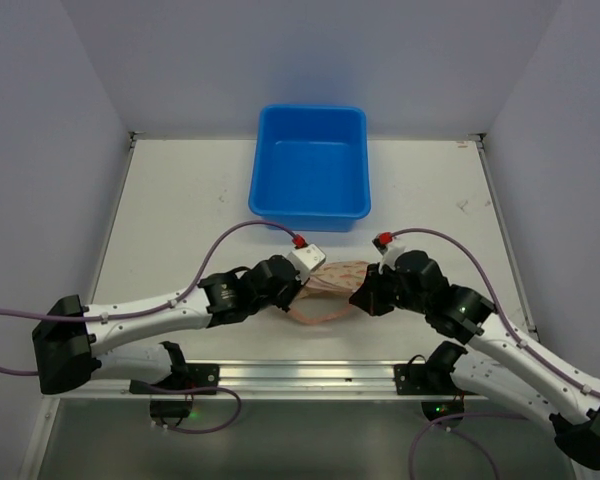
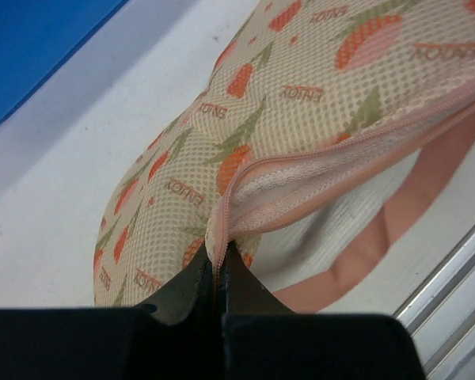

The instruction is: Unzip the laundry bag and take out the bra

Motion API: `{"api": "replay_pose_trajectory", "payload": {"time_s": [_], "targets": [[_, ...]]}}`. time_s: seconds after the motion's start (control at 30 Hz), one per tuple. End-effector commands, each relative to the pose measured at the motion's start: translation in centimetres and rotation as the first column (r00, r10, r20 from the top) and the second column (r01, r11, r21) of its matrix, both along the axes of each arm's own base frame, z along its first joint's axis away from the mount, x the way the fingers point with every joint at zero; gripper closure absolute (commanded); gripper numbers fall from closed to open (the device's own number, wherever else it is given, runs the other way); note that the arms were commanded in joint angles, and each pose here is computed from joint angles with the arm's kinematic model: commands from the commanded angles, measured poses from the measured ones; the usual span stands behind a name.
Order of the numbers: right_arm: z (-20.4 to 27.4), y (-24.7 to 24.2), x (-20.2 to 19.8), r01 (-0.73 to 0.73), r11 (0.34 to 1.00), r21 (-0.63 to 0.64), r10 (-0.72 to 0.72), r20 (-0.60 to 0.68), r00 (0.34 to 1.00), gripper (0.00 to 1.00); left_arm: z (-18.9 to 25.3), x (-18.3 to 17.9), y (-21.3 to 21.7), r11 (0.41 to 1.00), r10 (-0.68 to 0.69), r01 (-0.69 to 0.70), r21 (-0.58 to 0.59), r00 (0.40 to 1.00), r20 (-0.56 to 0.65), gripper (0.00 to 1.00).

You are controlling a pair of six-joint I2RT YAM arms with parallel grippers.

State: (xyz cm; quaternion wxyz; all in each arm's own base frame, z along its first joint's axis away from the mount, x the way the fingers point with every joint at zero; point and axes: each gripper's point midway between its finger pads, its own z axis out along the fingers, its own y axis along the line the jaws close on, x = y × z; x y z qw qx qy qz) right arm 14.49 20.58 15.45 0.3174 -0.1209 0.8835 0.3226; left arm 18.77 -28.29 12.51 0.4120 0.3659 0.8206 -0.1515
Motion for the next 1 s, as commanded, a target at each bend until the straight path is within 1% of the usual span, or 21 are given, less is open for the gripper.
{"api": "replay_pose_trajectory", "payload": {"time_s": [0.0,0.03,0.07,0.1,0.13,0.17,0.23,0.33,0.43,0.53,0.7,0.8,0.83,0.87,0.9,0.93,0.97], "targets": [[0.6,0.1,-0.1,-0.014,1.000,0.013,0.014,0.011,1.000,1.00,-0.4,1.9,3.6,0.982,0.166,-0.170,0.081,0.985,0.055,0.97],[0.7,0.3,0.0,-0.023,1.000,0.016,0.023,0.015,1.000,1.00,-0.1,1.8,3.4,0.984,0.157,-0.161,0.071,0.986,0.057,0.90],[0.8,0.8,-0.2,-0.055,0.998,0.022,0.055,0.011,0.998,1.00,0.1,1.5,2.9,0.990,0.128,-0.130,0.053,0.991,0.044,0.66],[1.2,1.3,0.0,-0.068,0.997,0.036,0.067,0.022,0.997,1.00,1.0,1.5,2.3,0.995,0.102,-0.103,0.019,0.993,0.054,0.50],[1.4,1.6,0.0,-0.081,0.996,0.044,0.080,0.024,0.997,1.00,1.4,1.3,1.8,0.997,0.076,-0.076,0.000,0.996,0.054,0.32],[1.3,2.1,0.0,-0.103,0.994,0.048,0.103,0.013,0.995,1.00,1.8,0.7,1.1,0.999,0.032,-0.031,-0.027,0.999,0.041,0.12],[1.9,3.0,0.1,-0.128,0.990,0.065,0.127,0.023,0.992,1.00,3.1,0.1,0.0,0.996,-0.038,0.042,-0.080,0.998,0.050,0.01],[2.1,4.2,0.1,-0.169,0.983,0.077,0.168,0.022,0.986,1.00,4.6,-0.5,-1.1,0.985,-0.111,0.121,-0.126,0.991,0.078,0.00],[2.5,5.1,0.1,-0.200,0.976,0.085,0.198,0.024,0.980,1.00,5.5,-2.2,-2.8,0.950,-0.246,0.256,-0.181,0.966,0.078,0.00],[2.2,5.7,-0.1,-0.223,0.972,0.075,0.223,0.015,0.975,1.00,5.9,-3.4,-4.3,0.912,-0.344,0.352,-0.210,0.936,0.076,0.01],[2.1,6.2,-0.3,-0.236,0.968,0.083,0.236,0.010,0.972,1.00,4.5,-4.0,-6.4,0.883,-0.428,0.427,-0.193,0.903,0.040,0.05],[2.0,6.1,-0.4,-0.235,0.968,0.082,0.235,0.009,0.972,1.00,3.6,-3.8,-7.0,0.883,-0.435,0.433,-0.183,0.900,0.032,0.12],[2.1,6.1,-0.4,-0.235,0.968,0.083,0.235,0.010,0.972,1.00,3.5,-3.6,-7.1,0.884,-0.432,0.431,-0.182,0.901,0.032,0.16],[2.1,6.1,-0.4,-0.235,0.968,0.083,0.235,0.010,0.972,1.00,3.4,-3.5,-7.3,0.885,-0.430,0.429,-0.181,0.902,0.034,0.29],[2.0,6.1,-0.4,-0.234,0.969,0.081,0.234,0.008,0.972,1.00,3.2,-3.3,-7.4,0.889,-0.423,0.422,-0.177,0.905,0.036,0.36],[1.9,6.0,-0.4,-0.231,0.970,0.080,0.232,0.005,0.973,1.00,3.1,-3.0,-7.5,0.894,-0.415,0.415,-0.172,0.909,0.038,0.54],[1.9,6.0,-0.5,-0.229,0.970,0.081,0.230,0.006,0.973,1.00,3.0,-2.9,-7.5,0.897,-0.409,0.409,-0.167,0.912,0.038,0.63]]}}
